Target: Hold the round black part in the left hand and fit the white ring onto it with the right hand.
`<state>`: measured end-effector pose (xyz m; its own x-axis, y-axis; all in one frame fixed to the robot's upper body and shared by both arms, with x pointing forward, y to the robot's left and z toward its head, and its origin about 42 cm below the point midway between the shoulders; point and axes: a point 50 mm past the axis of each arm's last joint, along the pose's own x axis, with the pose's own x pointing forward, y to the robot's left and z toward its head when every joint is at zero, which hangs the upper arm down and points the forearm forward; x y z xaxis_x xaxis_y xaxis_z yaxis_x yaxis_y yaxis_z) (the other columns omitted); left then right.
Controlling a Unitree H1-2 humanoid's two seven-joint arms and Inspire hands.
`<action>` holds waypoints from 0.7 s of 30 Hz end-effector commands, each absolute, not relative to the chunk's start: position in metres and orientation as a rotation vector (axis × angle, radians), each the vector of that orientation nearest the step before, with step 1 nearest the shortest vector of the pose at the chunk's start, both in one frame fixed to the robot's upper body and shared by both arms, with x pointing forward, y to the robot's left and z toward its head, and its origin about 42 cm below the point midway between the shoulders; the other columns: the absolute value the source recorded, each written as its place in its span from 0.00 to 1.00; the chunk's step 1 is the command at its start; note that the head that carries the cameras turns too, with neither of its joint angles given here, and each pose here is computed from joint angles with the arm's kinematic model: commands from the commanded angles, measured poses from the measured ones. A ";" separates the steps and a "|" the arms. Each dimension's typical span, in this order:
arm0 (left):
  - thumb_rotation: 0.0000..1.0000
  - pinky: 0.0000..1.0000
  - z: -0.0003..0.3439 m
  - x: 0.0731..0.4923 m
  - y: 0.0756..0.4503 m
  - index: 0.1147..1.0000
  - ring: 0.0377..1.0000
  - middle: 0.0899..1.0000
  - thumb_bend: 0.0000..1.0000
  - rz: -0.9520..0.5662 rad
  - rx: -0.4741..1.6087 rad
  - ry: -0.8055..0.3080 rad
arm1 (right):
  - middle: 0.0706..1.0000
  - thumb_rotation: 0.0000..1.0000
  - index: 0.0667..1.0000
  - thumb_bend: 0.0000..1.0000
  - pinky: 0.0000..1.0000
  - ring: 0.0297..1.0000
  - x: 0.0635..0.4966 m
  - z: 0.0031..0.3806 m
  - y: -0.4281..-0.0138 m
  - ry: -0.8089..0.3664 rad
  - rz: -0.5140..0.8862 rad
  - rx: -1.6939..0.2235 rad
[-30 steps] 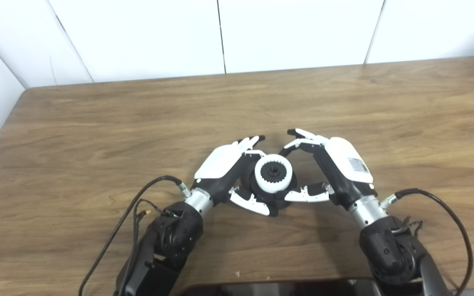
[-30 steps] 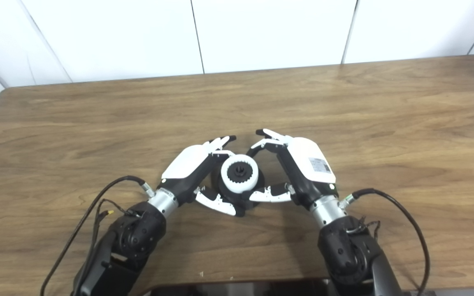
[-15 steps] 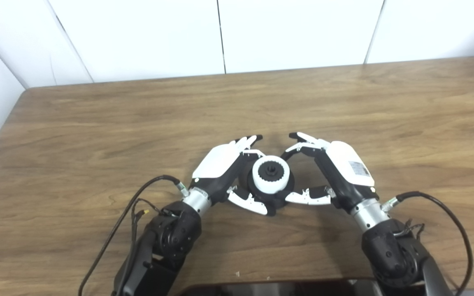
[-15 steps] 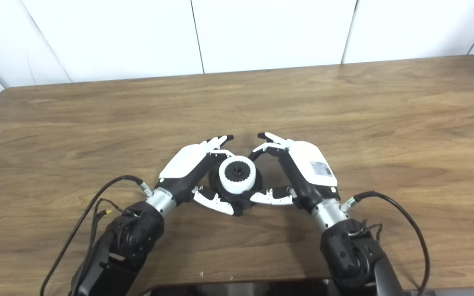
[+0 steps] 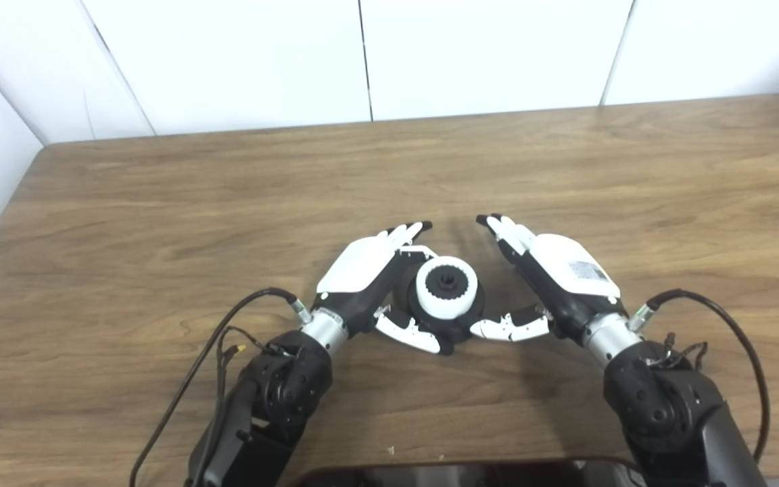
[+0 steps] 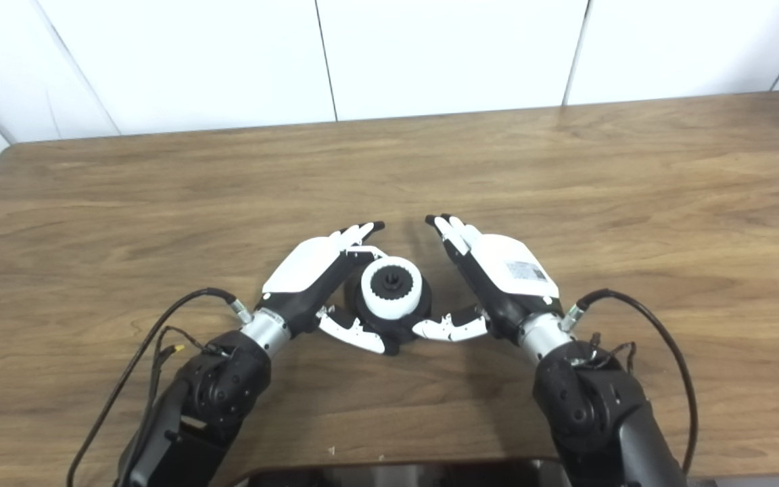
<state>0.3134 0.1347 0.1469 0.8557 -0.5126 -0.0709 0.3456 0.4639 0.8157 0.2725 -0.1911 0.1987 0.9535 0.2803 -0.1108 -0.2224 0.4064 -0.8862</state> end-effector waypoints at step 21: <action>0.36 1.00 0.168 0.323 0.137 0.55 1.00 1.00 0.93 -0.491 0.945 -0.269 | 1.00 0.42 1.00 1.00 0.91 1.00 0.279 0.213 -0.219 -0.036 0.278 -1.142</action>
<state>0.3147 0.1382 0.1474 0.8603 -0.5049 -0.0706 0.3421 0.4689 0.8143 0.2752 -0.2178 0.1979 0.9580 0.2285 -0.1731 -0.2534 0.3923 -0.8842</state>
